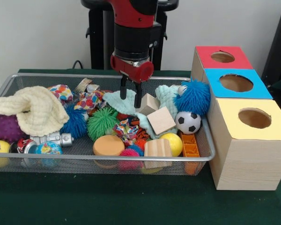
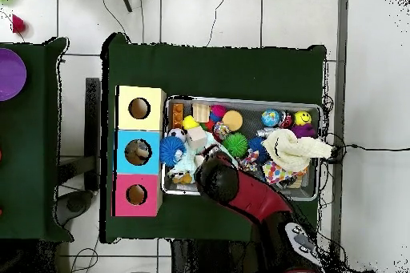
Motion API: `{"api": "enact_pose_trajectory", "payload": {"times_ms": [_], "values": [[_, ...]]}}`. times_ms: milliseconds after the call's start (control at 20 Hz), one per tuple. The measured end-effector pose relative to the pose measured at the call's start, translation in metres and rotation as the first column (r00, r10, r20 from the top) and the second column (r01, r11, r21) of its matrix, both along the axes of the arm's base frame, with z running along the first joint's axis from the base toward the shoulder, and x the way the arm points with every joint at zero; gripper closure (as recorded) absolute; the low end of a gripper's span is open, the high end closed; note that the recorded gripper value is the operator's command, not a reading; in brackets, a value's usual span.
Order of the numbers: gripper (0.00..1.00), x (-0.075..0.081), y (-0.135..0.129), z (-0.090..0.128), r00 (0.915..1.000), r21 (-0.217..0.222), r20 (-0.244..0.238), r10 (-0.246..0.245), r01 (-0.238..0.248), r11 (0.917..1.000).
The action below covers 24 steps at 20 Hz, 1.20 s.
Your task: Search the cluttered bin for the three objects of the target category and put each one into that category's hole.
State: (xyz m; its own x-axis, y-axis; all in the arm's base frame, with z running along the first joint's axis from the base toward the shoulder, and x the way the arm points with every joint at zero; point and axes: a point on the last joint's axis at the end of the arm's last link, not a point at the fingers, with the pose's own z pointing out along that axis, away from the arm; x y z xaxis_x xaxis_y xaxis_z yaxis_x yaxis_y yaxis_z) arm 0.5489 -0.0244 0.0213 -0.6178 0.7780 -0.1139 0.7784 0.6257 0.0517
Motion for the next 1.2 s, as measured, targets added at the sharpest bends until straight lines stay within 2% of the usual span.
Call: {"api": "enact_pose_trajectory", "payload": {"times_ms": [450, 700, 900, 1100, 1150, 1200], "values": [[0.0, -0.014, -0.001, -0.032, 0.9997, -0.015, -0.015, -0.019, 0.019, 0.9997], [0.0, -0.017, 0.0, -0.05, 0.9995, -0.037, 0.007, -0.032, 0.032, 0.9988], [0.0, -0.014, 0.002, -0.051, 0.9988, -0.052, 0.03, -0.039, 0.04, 0.9978], [0.0, -0.016, 0.004, -0.052, 0.9989, -0.072, 0.024, -0.04, 0.042, 0.9966], [1.0, -0.017, 0.004, -0.052, 0.999, -0.08, 0.022, -0.038, 0.04, 0.996], [1.0, -0.017, 0.004, -0.052, 0.9991, -0.084, 0.021, -0.036, 0.038, 0.9958]]}}
